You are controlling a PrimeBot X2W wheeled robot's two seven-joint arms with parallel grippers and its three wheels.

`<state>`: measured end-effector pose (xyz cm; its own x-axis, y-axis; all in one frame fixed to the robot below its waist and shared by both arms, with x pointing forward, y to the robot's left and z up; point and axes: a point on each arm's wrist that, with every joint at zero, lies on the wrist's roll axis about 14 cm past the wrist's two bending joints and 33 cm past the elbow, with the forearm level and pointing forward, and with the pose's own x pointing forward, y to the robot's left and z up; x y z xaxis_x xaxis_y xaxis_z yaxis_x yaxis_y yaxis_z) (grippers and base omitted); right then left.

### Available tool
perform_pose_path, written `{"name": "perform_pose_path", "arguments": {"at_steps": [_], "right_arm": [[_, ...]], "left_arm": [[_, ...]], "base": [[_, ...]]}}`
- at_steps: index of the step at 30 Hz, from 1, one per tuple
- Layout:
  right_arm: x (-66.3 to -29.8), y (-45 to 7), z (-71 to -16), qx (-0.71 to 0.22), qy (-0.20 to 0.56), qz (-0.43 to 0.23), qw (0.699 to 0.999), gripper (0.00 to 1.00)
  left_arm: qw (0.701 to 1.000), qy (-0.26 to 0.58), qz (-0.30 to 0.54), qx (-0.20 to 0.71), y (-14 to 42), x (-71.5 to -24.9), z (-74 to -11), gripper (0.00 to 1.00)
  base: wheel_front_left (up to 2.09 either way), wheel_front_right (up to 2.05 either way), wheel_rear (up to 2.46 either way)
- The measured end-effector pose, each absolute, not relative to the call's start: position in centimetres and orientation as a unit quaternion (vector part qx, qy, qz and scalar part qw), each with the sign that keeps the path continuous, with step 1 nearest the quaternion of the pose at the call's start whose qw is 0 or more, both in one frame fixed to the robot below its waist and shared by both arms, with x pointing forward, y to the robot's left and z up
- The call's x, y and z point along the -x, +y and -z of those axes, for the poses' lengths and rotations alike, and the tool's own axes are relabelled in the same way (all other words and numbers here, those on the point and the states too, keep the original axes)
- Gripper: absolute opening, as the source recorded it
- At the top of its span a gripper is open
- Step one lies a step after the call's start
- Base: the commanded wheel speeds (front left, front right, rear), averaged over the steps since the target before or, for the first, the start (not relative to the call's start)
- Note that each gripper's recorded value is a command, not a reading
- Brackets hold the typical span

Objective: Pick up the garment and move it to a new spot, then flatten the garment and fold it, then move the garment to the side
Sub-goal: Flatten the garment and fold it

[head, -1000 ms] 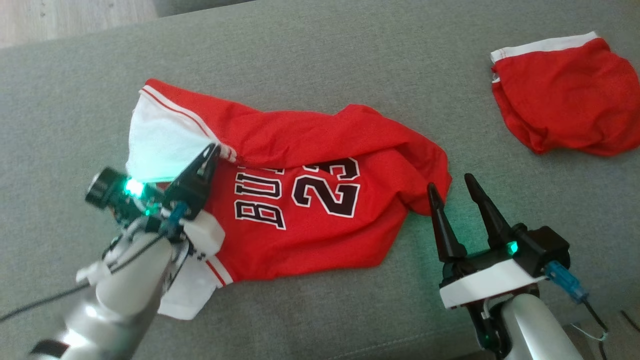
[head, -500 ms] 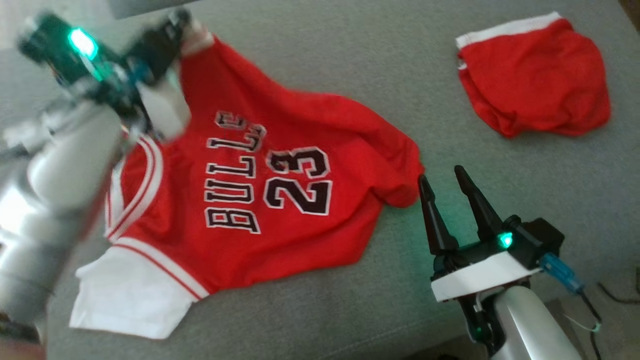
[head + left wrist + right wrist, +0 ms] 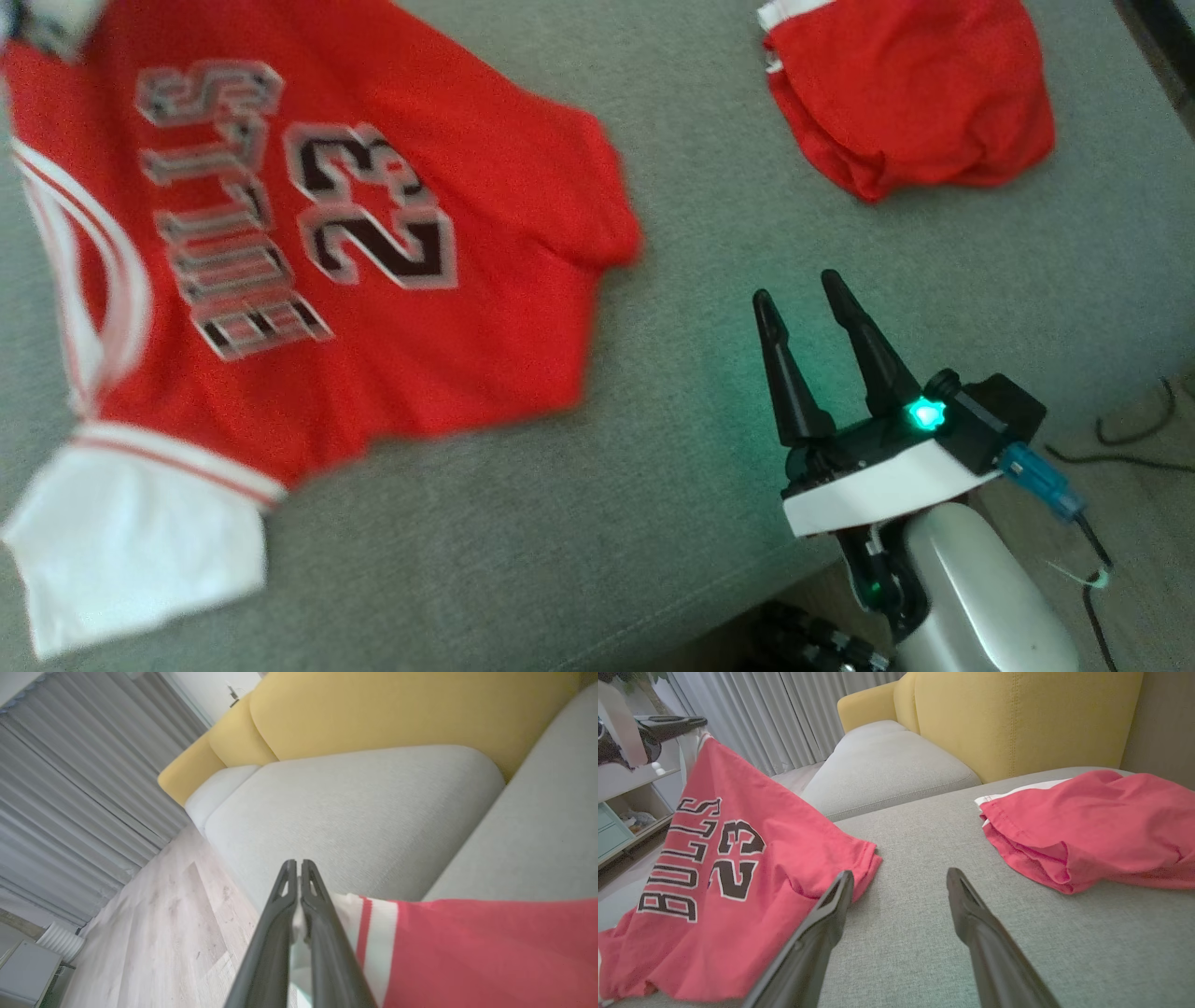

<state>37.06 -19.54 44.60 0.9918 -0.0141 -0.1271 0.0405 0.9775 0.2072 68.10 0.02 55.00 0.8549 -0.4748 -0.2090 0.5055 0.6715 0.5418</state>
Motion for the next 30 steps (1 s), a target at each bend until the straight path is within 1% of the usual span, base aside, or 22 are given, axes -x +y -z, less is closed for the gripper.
{"name": "perform_pose_path", "arguments": {"at_steps": [5, 6, 7, 10, 17, 24, 26, 27, 30], "right_arm": [[-37.2, -20.0, -44.3, -0.103, 0.068, 0.021, 0.992, 1.0], [-37.2, -20.1, -44.4, -0.102, 0.067, 0.022, 0.992, 1.0], [-37.3, -20.1, -44.4, -0.102, 0.067, 0.023, 0.992, 1.0], [-37.5, -20.1, -44.2, -0.103, 0.068, 0.022, 0.992, 1.0], [-38.4, -19.1, -44.4, -0.098, 0.061, 0.002, 0.993, 1.0], [-39.3, -17.6, -45.3, -0.082, 0.046, -0.029, 0.995, 1.0], [-39.6, -17.0, -45.6, -0.078, 0.04, -0.039, 0.995, 1.0], [-39.6, -17.0, -45.6, -0.078, 0.04, -0.039, 0.995, 1.0], [-39.4, -15.9, -45.5, -0.075, 0.042, -0.056, 0.995, 1.0]], "left_arm": [[0.932, -0.012, 0.216, -0.289, 0.8, -71.0, -57.4, 0.0], [0.933, -0.01, 0.21, -0.29, 1.1, -71.3, -57.2, 0.63], [0.935, -0.007, 0.207, -0.289, 1.3, -71.5, -56.8, 1.0], [0.934, 0.004, 0.209, -0.291, 1.6, -71.3, -55.6, 1.0], [0.938, -0.028, 0.234, -0.253, 1.5, -69.0, -55.2, 1.0], [0.949, -0.031, 0.254, -0.184, 1.7, -63.5, -53.3, 1.0], [0.953, -0.026, 0.253, -0.166, 2.2, -61.5, -52.6, 1.0], [0.953, -0.026, 0.253, -0.166, 2.2, -61.5, -52.6, 1.0], [0.962, -0.017, 0.238, -0.131, 3.5, -58.3, -51.5, 1.0]], "base": [[0.0, 0.0, 0.0], [0.0, 0.0, 0.0], [0.0, 0.0, 0.0], [0.0, 0.0, 0.0], [0.0, 0.0, 0.0], [0.0, 0.0, 0.0], [0.0, 0.0, 0.0], [0.0, 0.0, 0.0], [0.0, 0.0, 0.0]]}}
